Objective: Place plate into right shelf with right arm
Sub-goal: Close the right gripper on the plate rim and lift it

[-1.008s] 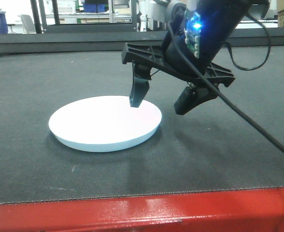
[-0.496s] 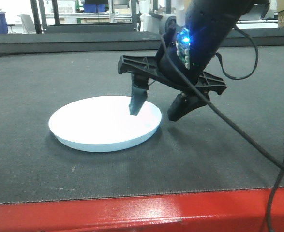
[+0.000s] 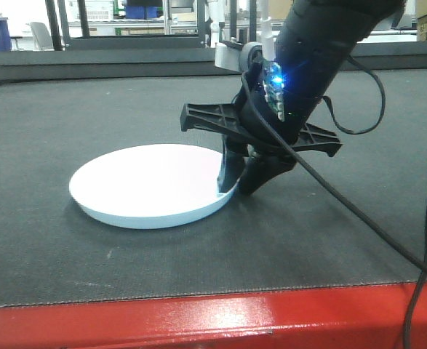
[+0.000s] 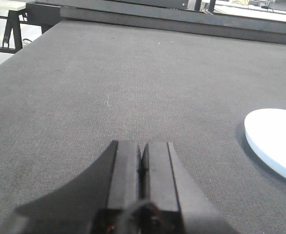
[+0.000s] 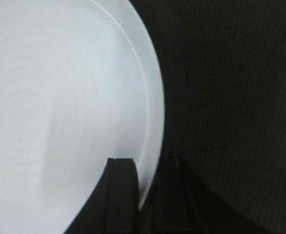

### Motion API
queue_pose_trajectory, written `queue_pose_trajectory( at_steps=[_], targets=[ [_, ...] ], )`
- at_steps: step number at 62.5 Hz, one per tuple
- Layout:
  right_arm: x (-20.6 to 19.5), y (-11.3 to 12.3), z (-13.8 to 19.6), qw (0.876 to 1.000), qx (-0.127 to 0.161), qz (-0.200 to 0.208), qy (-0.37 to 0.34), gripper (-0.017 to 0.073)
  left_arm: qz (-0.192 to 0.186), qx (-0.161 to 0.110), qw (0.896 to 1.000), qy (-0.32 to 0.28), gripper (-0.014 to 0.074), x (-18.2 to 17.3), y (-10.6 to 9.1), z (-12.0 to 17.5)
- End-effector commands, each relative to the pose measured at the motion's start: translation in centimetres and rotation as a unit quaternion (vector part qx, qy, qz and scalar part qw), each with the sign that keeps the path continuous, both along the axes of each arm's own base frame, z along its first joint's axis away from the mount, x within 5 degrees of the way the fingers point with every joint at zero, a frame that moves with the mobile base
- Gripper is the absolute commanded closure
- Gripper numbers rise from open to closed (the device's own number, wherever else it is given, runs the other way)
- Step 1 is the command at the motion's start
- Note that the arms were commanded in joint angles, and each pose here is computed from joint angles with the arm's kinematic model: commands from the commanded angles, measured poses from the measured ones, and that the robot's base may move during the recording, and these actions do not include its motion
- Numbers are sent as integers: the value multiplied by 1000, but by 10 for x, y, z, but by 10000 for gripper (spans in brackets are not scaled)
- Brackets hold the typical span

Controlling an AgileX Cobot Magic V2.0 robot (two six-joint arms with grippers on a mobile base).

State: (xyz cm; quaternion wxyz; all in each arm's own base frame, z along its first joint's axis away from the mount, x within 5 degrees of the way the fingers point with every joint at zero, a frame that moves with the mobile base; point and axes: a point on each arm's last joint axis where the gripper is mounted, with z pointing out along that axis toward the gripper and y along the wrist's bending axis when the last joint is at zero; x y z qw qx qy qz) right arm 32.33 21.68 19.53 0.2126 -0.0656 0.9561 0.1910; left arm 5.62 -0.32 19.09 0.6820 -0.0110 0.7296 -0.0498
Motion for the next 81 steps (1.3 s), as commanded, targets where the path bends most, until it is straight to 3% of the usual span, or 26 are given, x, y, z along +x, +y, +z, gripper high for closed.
queue_pose_trajectory(
  at_steps=[1, 18, 28, 39, 50, 58, 69, 81],
  targets=[
    [3, 1, 25, 999, 26, -4, -40, 522, -1, -5, 999, -42, 640, 0, 0, 5],
    [1, -9, 42, 998, 30, -9, -47, 505, -1, -5, 999, -42, 640, 0, 0, 5],
    [-10, -24, 83, 995, 33, -1, -98, 505, -1, -5, 999, -42, 640, 0, 0, 5],
    [-38, -43, 140, 982, 46, 8, -182, 505, -1, -5, 999, -42, 640, 0, 0, 5],
    [-84, -72, 191, 957, 76, 5, -279, 505, -1, -5, 999, -42, 640, 0, 0, 5],
    [-128, -100, 214, 932, 87, 4, -351, 505, -1, -5, 999, -42, 640, 0, 0, 5],
    [-190, -140, 228, 882, 108, -3, -458, 505, -1, -5, 999, -42, 640, 0, 0, 5],
    [-249, -175, 214, 836, 126, -11, -534, 505, -1, -5, 999, -42, 640, 0, 0, 5]
  ],
)
